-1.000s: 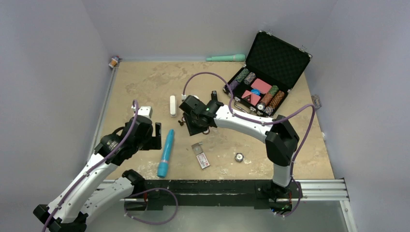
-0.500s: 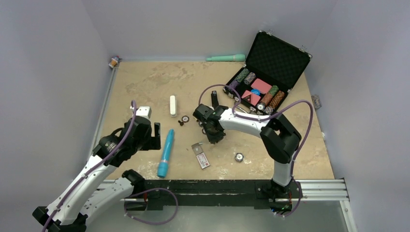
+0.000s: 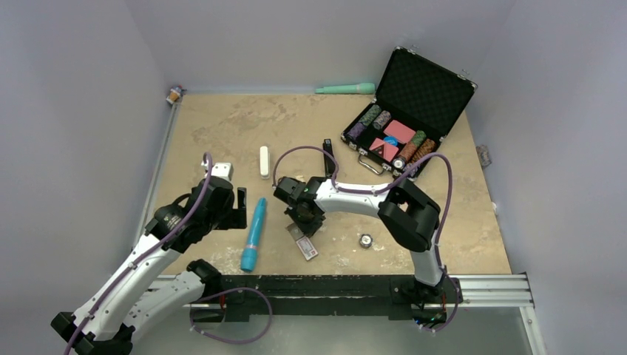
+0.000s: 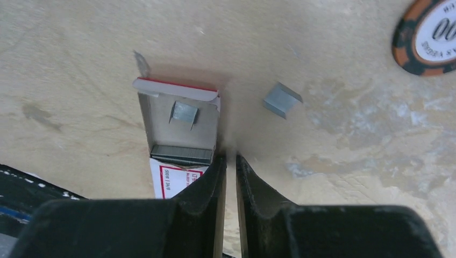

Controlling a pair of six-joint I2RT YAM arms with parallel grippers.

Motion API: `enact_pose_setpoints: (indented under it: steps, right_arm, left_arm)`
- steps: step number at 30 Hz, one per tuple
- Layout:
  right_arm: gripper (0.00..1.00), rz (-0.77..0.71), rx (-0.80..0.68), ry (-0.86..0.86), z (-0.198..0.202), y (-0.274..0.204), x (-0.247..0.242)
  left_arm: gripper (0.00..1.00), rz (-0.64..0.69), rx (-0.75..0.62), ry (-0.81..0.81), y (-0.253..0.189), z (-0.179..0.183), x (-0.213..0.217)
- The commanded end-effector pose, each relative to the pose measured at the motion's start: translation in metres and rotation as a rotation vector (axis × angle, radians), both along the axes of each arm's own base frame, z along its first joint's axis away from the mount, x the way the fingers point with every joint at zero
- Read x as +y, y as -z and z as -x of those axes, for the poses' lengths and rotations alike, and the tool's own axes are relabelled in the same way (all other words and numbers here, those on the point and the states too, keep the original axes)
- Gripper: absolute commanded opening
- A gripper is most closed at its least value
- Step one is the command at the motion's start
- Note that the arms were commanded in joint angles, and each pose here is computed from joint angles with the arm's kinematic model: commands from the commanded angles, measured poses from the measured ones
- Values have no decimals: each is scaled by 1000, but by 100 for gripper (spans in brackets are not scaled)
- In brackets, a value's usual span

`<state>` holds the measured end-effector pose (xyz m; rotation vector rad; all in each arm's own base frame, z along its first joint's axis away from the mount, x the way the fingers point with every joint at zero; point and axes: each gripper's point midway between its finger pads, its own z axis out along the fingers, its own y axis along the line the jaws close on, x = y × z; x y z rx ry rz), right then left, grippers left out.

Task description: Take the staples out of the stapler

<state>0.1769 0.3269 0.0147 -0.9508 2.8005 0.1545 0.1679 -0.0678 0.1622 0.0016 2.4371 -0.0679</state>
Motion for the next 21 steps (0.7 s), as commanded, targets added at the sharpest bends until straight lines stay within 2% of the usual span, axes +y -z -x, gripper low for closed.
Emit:
enact_pose_setpoints:
  steps: [1, 7, 12, 17, 21]
  right_arm:
    - [15, -61, -22, -70, -8, -8, 27]
    - [15, -134, -69, -86, -15, -32, 40]
    - [20, -49, -151, 5, -32, -37, 19]
    - [31, -15, -183, 92, -56, -39, 2]
    - [34, -41, -172, 164, -76, -43, -6]
  left_arm:
    - [86, 12, -27, -11, -7, -4, -1]
    - [85, 12, -24, -12, -7, -4, -1]
    - [85, 14, -17, -9, -6, -4, -2]
    - [85, 18, -15, -2, -7, -3, -4]
    - [85, 19, -17, -5, -8, -4, -3]
